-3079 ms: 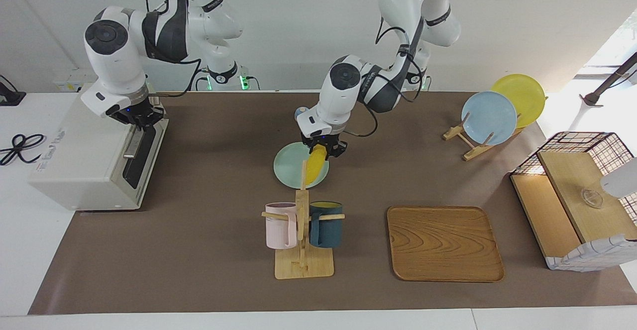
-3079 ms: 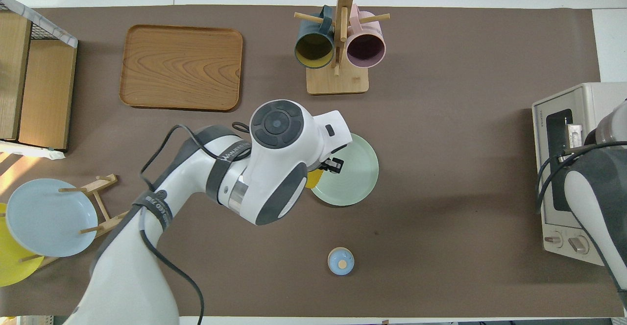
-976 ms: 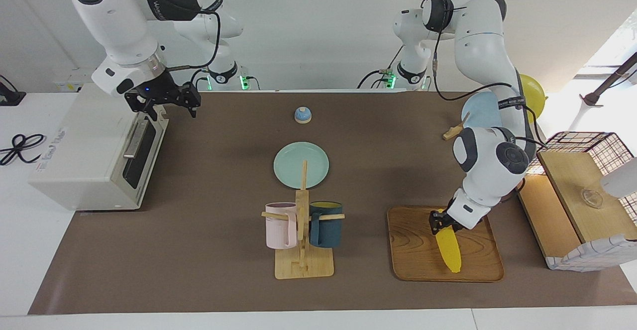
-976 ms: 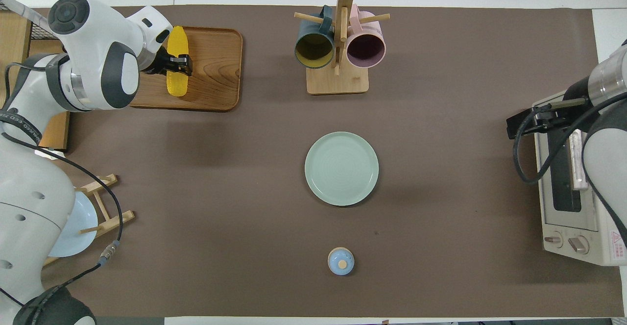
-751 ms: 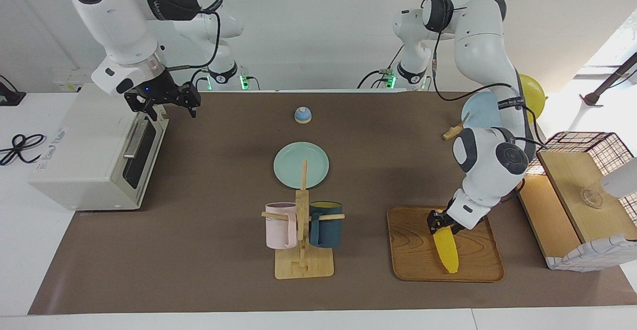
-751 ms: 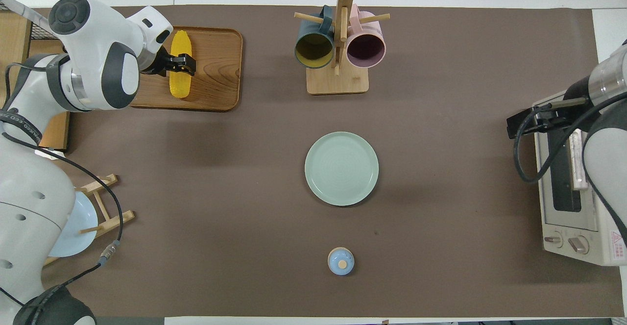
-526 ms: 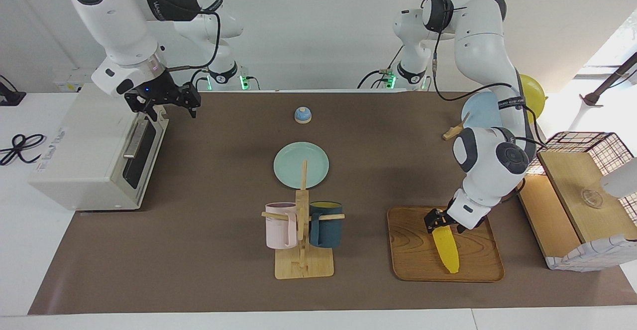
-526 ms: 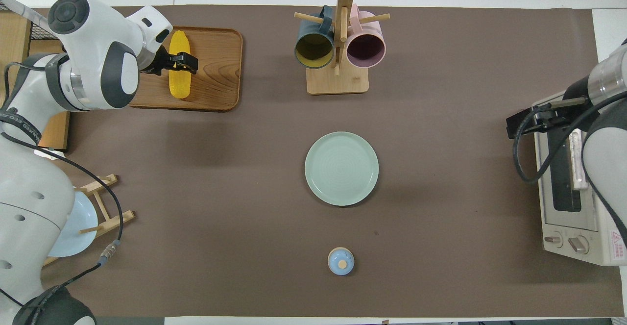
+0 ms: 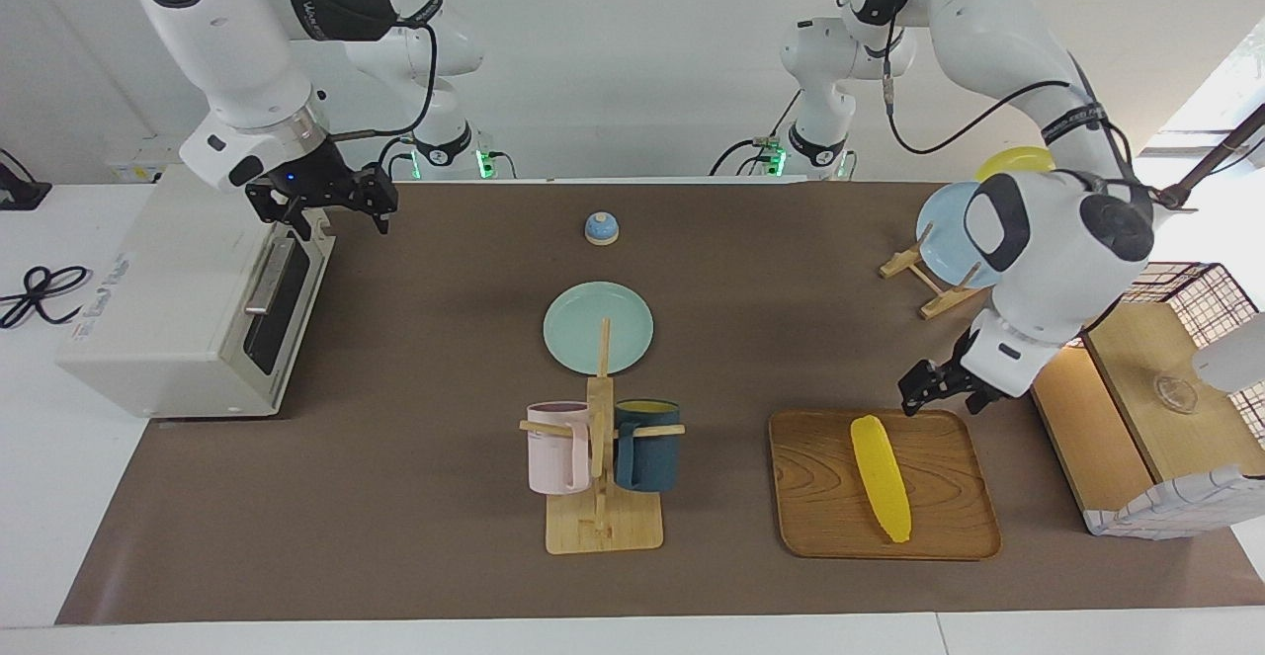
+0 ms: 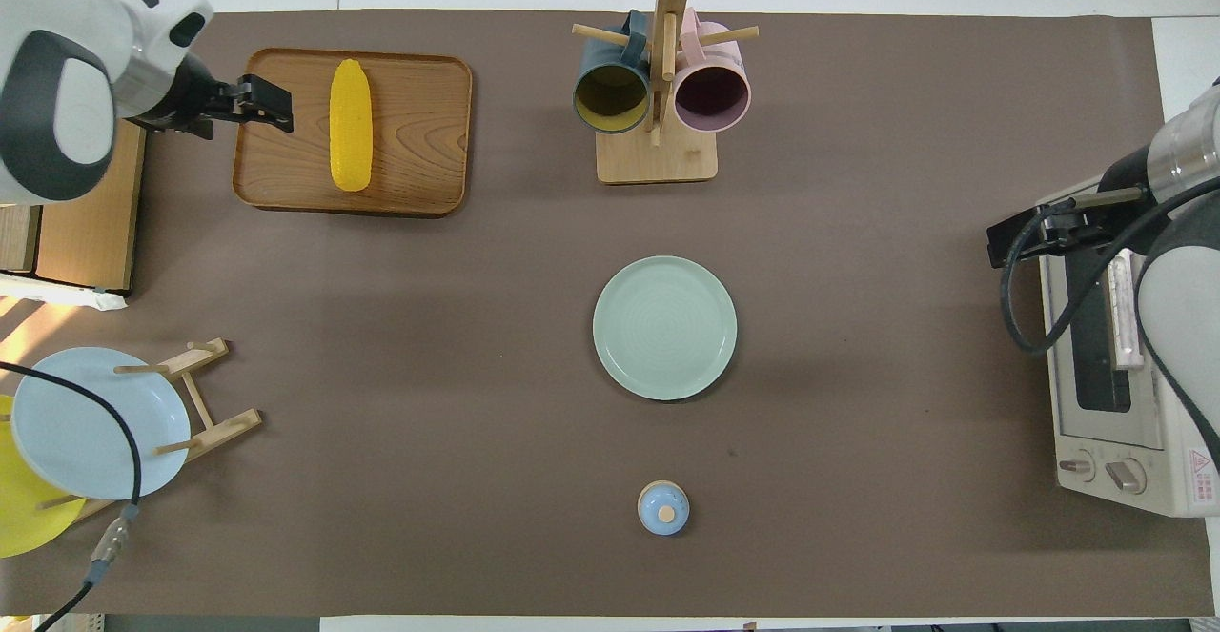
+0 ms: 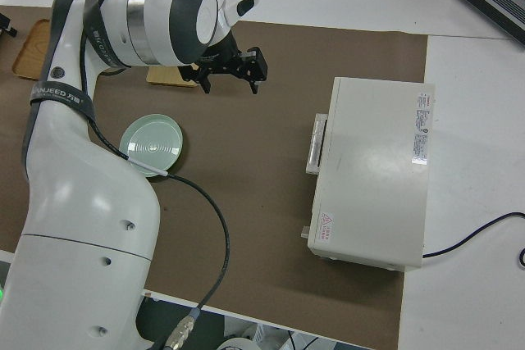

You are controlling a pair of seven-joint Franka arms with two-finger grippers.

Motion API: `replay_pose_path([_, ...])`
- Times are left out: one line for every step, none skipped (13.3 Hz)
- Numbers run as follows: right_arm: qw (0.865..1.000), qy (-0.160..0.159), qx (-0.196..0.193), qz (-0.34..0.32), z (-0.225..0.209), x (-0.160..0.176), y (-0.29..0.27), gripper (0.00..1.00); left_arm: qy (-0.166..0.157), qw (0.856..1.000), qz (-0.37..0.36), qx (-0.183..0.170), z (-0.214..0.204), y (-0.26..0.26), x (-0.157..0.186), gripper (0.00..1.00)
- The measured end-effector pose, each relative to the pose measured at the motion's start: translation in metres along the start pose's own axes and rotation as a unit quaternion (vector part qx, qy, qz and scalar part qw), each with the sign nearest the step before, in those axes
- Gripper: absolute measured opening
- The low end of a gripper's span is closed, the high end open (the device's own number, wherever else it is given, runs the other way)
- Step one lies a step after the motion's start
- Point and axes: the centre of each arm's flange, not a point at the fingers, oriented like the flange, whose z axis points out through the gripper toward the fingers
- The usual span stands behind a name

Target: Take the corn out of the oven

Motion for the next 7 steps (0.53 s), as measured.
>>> replay_pose_path([1.0, 0.0, 0.0, 0.0, 0.0, 0.0, 0.0, 1.0, -0.01, 1.0, -0.007, 0.001, -0.027, -0.008, -0.013, 1.0])
replay_pose_path([1.0, -0.001, 0.0, 0.0, 0.001, 0.001, 0.0, 1.0, -0.018, 1.0, -0.012, 0.002, -0.055, -0.013, -0.027, 1.0])
replay_pose_path([1.0, -0.002, 0.0, 0.0, 0.002, 0.001, 0.0, 1.0, -0.026, 1.0, -0.015, 0.001, -0.081, -0.016, -0.042, 1.0])
replay_pose_path([1.0, -0.003, 0.0, 0.0, 0.003, 0.002, 0.0, 1.0, -0.033, 0.999, -0.015, 0.0, -0.105, -0.016, -0.058, 1.0])
replay_pose_path([1.0, -0.003, 0.0, 0.0, 0.004, 0.003, 0.0, 1.0, -0.038, 0.999, -0.015, -0.001, -0.126, -0.016, -0.072, 1.0])
replay_pose_path([1.0, -0.003, 0.0, 0.0, 0.004, 0.003, 0.0, 1.0, -0.044, 0.999, -0.014, -0.002, -0.14, -0.015, -0.084, 1.0])
replay_pose_path([1.0, -0.003, 0.0, 0.0, 0.004, 0.003, 0.0, 1.0, -0.05, 0.999, -0.014, -0.003, -0.149, -0.015, -0.094, 1.0])
